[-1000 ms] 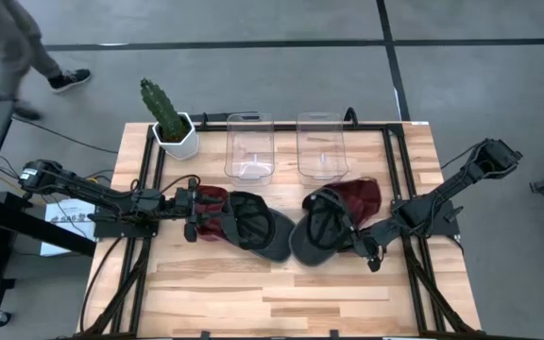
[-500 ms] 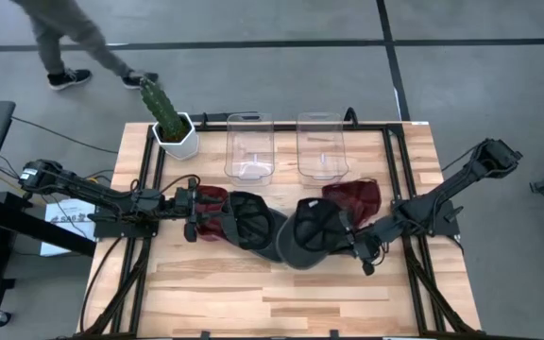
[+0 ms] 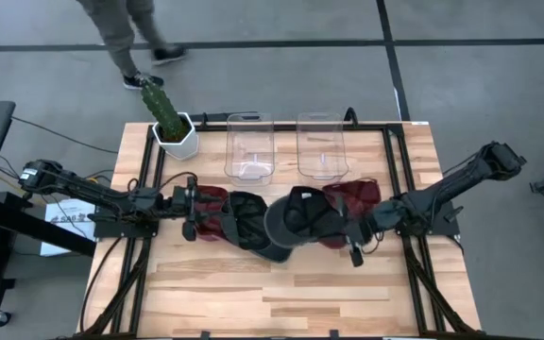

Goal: Pick & Place hat
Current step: Put the right black cap into the transparent bin

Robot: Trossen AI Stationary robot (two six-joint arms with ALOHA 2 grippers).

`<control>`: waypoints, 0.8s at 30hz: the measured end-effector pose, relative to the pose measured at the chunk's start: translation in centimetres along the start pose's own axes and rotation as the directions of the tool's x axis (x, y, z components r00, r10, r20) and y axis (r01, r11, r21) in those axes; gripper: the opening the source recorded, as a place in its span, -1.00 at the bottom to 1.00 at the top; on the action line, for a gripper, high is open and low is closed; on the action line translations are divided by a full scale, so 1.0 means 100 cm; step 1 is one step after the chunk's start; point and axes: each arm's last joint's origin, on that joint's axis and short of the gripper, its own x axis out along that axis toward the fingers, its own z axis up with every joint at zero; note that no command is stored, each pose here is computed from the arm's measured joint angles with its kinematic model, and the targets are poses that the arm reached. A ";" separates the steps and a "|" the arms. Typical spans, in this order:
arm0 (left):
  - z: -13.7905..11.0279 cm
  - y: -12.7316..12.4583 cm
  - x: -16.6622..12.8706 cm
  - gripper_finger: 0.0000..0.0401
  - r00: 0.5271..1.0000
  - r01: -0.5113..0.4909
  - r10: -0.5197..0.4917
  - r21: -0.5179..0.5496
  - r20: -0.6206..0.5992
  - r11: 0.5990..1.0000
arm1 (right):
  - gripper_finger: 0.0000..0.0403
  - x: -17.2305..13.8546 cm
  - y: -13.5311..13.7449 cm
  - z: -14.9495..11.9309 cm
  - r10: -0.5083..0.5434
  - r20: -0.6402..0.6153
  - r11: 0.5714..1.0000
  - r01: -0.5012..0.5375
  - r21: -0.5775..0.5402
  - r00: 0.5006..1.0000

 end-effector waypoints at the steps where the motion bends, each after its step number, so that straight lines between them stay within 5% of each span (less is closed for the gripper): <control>1: 0.001 0.000 0.000 -0.17 1.000 0.001 -0.001 -0.002 0.008 1.000 | -0.99 0.000 -0.003 0.000 -0.012 -0.001 1.000 0.012 0.022 1.000; 24: 0.013 -0.001 0.002 -0.17 0.996 0.008 -0.008 0.005 0.091 1.000 | -0.99 0.004 -0.038 -0.009 -0.046 0.011 0.969 0.042 0.245 0.999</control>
